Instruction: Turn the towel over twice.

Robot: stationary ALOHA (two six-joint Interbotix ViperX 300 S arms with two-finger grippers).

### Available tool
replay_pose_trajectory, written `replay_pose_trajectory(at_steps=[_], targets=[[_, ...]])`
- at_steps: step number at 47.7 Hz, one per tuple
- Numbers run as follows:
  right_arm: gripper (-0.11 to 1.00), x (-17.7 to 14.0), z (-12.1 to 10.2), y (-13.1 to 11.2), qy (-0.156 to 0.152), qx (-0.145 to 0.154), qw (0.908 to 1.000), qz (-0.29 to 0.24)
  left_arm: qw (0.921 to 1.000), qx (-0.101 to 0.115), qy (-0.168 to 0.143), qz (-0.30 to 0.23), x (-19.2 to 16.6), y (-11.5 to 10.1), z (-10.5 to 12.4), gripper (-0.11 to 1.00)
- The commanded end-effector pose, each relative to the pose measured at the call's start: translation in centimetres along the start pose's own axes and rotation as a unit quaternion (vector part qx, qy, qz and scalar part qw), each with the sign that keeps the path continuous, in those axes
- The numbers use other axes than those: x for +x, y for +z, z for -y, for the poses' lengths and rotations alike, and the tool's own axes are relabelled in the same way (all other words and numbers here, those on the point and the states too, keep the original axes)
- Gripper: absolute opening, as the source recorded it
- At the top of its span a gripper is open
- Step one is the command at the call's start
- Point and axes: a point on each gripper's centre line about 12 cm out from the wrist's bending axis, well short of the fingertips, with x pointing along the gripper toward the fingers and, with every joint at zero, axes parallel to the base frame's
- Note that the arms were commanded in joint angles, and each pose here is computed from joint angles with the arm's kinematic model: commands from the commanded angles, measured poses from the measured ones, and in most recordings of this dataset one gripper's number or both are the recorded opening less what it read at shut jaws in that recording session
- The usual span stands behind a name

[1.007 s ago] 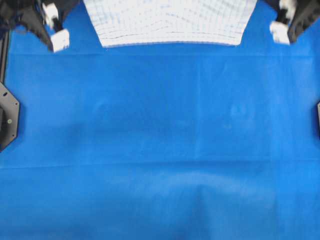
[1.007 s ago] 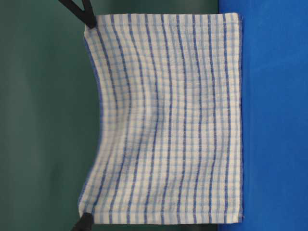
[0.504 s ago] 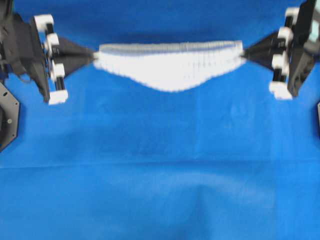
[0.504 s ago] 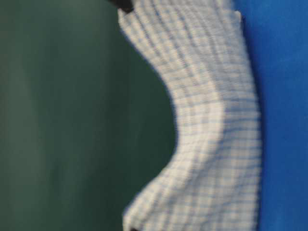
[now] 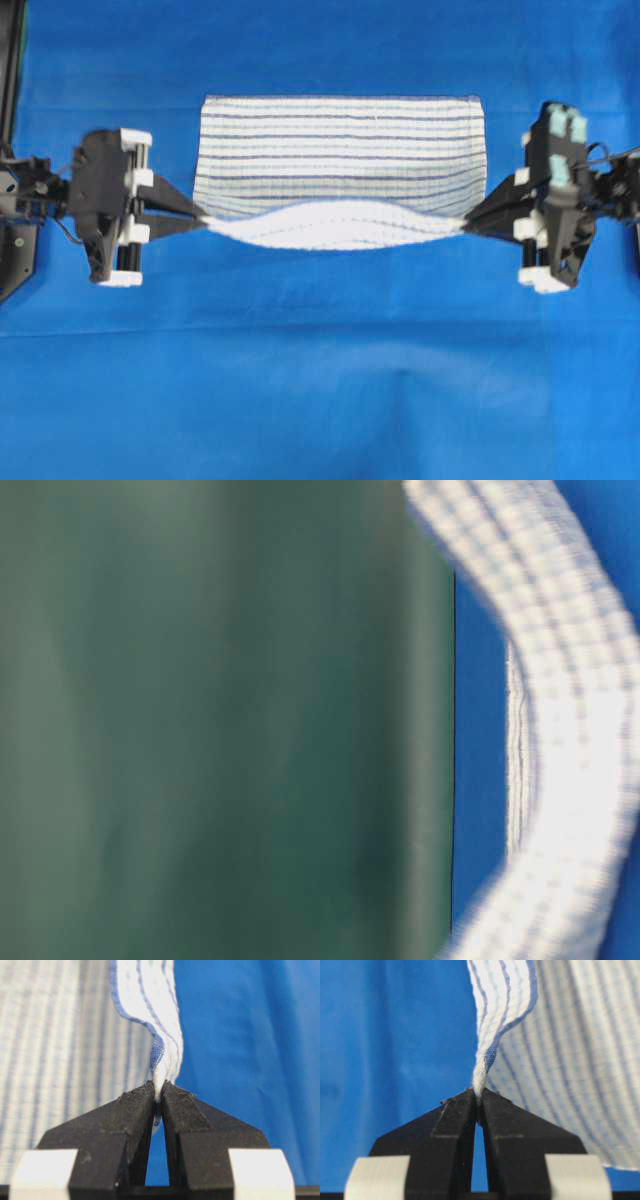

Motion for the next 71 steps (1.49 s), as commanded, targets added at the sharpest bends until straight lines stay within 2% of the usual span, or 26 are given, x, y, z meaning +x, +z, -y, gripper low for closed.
replay_pose_trajectory(at_steps=[1, 15, 21, 29, 48, 51, 53, 59, 62, 65, 71], targets=[[0.05, 0.5, -1.0, 0.1, 0.015, -0.002, 0.9999, 0.003, 0.9999, 0.005, -0.014, -0.003, 0.6, 0.1, 0.8, 0.03], [0.05, 1.1, -3.8, -1.3, 0.053, -0.006, 0.9985, -0.016, 0.9986, 0.02, -0.047, -0.007, 0.4, -0.2, 2.7, 0.03], [0.05, 1.1, -4.4, -1.6, 0.063, -0.006, 0.9978, -0.019, 0.9983, 0.011, -0.056, -0.006, 0.3, -0.2, 3.2, 0.03], [0.05, 1.2, -4.5, -1.9, 0.062, -0.007, 0.9977, -0.026, 0.9981, -0.007, -0.059, -0.014, 0.3, -0.3, 3.4, 0.03], [0.06, 1.9, -4.4, -2.5, 0.052, -0.01, 0.997, -0.056, 0.9978, -0.009, -0.061, -0.023, 0.4, -0.4, 3.5, 0.04], [0.06, 2.2, -4.3, -2.7, 0.05, -0.011, 0.9968, -0.061, 0.9976, -0.007, -0.065, -0.025, 0.4, -0.4, 3.7, 0.11], [0.12, 2.4, -4.3, -2.8, 0.049, -0.011, 0.9966, -0.065, 0.9973, -0.005, -0.068, -0.026, 0.4, -0.4, 3.9, 0.2], [0.49, 3.3, -4.3, -3.6, 0.044, -0.014, 0.9954, -0.085, 0.9957, 0.004, -0.086, -0.033, 0.5, -0.5, 5.0, 0.51], [0.63, 3.6, -4.5, -3.8, 0.043, -0.016, 0.9947, -0.092, 0.995, 0.008, -0.092, -0.038, 0.6, -0.5, 5.4, 0.63], [0.63, 3.7, -4.8, -3.6, 0.045, -0.018, 0.9943, -0.095, 0.9948, 0.009, -0.093, -0.041, 0.6, -0.5, 5.5, 0.67], [0.59, 3.6, -4.9, -3.6, 0.045, -0.021, 0.9939, -0.099, 0.9948, 0.011, -0.094, -0.039, 0.6, 0.0, 5.5, 0.64]])
